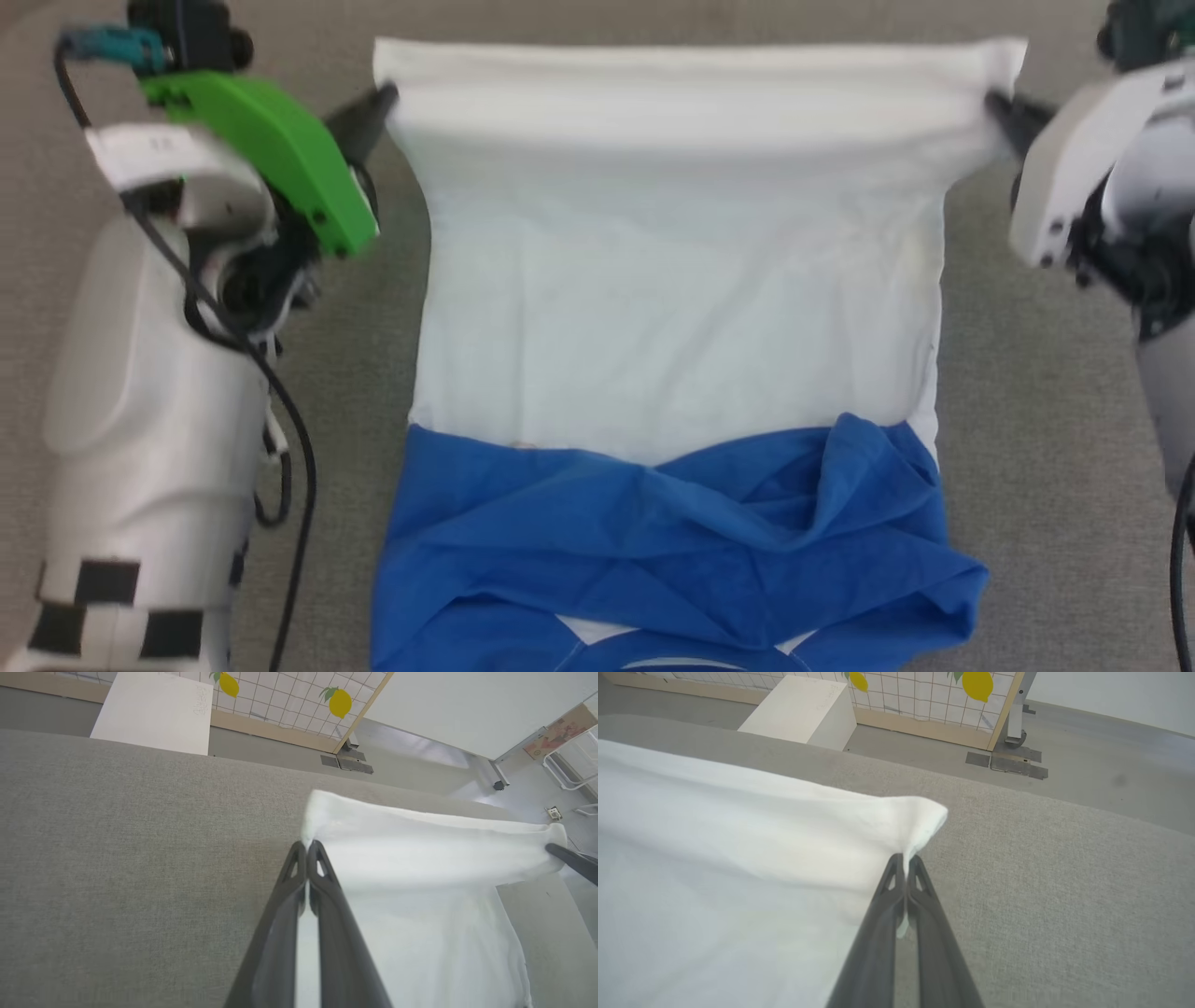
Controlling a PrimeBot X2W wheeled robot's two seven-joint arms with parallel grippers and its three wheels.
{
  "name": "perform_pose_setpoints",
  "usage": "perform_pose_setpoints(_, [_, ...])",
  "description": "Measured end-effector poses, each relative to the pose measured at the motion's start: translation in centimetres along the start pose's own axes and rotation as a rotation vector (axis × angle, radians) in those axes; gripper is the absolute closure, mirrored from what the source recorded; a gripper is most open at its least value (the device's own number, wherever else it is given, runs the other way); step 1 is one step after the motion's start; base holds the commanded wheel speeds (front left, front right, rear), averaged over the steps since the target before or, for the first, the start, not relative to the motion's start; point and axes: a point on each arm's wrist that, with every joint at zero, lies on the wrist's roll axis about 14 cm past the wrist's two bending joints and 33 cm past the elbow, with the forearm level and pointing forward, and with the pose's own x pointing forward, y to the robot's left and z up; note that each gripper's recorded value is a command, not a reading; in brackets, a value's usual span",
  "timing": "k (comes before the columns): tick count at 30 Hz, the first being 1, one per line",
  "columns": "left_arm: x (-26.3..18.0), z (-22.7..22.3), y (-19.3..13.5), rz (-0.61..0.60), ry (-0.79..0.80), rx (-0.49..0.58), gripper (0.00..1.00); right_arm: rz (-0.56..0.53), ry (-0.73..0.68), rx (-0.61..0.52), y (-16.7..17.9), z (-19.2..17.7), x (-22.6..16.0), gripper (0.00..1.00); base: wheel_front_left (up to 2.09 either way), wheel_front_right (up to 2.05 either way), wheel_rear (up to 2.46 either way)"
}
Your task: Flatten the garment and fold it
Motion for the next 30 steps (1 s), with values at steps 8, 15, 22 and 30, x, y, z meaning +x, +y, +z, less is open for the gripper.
perform_pose_setpoints(8, [-7.4,-2.2,-3.1,-0.055,-0.050,-0.001,1.00,0.014,-0.016,0.060,0.8,-3.3,-6.9,1.00,0.00,0.00,0.00])
perform_pose_setpoints(15, [-13.3,-5.8,-3.4,-0.013,-0.073,-0.082,1.00,0.023,-0.027,0.148,2.3,-6.4,-12.2,1.00,0.00,0.00,0.00])
perform_pose_setpoints(22, [-17.5,-9.4,-3.3,0.027,-0.106,-0.219,1.00,0.002,-0.017,0.215,3.0,-9.3,-16.1,1.00,0.00,0.00,0.00])
perform_pose_setpoints(30, [-20.6,-12.8,-2.7,0.092,-0.105,-0.313,1.00,-0.017,0.068,0.269,4.0,-13.3,-19.0,1.00,0.00,0.00,0.00])
